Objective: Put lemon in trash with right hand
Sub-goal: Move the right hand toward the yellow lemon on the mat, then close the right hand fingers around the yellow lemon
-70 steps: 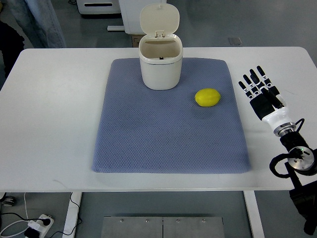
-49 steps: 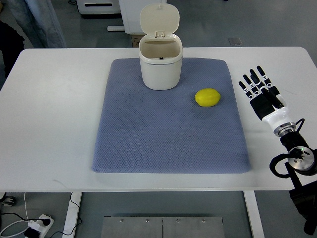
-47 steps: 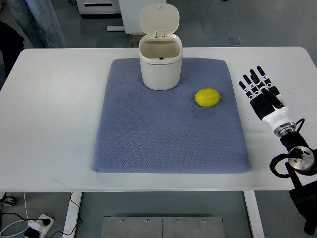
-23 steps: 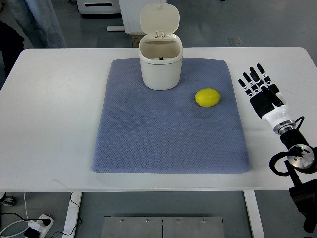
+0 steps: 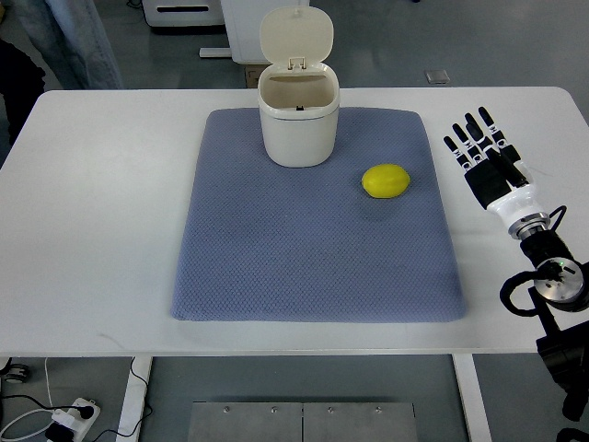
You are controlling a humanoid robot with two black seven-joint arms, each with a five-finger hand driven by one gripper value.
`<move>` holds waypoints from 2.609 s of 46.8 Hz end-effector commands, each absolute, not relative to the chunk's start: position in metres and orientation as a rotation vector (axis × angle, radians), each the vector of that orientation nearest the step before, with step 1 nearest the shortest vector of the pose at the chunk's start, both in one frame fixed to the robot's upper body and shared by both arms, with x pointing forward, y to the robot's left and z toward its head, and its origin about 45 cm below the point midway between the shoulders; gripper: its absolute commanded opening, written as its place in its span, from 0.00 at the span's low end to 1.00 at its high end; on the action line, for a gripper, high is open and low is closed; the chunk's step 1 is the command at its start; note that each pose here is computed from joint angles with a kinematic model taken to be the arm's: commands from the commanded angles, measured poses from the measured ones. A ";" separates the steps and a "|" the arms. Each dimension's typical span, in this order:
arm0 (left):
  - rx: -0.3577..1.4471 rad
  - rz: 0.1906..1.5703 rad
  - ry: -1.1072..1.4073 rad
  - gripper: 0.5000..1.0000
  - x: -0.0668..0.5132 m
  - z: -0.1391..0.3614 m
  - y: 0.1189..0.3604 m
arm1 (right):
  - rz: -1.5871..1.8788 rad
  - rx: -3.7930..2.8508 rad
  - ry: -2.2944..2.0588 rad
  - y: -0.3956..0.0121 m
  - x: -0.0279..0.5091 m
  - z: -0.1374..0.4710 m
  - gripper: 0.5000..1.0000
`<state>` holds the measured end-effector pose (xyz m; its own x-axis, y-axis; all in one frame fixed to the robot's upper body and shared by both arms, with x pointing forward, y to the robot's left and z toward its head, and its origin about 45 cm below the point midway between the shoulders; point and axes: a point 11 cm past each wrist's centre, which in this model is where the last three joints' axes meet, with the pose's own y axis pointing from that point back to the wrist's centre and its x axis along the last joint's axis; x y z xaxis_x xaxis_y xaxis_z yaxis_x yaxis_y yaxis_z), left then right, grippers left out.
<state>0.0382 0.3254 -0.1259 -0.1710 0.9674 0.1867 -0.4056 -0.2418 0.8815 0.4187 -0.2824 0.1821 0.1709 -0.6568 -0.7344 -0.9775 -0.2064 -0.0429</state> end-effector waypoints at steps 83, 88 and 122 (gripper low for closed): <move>0.962 1.640 0.848 1.00 0.039 -0.126 0.325 | 0.183 -2.509 1.683 -0.225 0.434 0.183 0.99; 0.963 1.639 0.849 1.00 0.038 -0.126 0.325 | 0.126 -2.534 1.712 -0.222 0.433 0.177 1.00; 0.961 1.638 0.851 1.00 0.038 -0.126 0.325 | 0.146 -2.578 1.728 -0.204 0.424 0.149 1.00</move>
<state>0.0382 0.3254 -0.1259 -0.1709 0.9675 0.1865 -0.4054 -0.2416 0.8817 0.4247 -0.2064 0.1512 0.3757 -0.9220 -0.0935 -0.9251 -0.3790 0.0207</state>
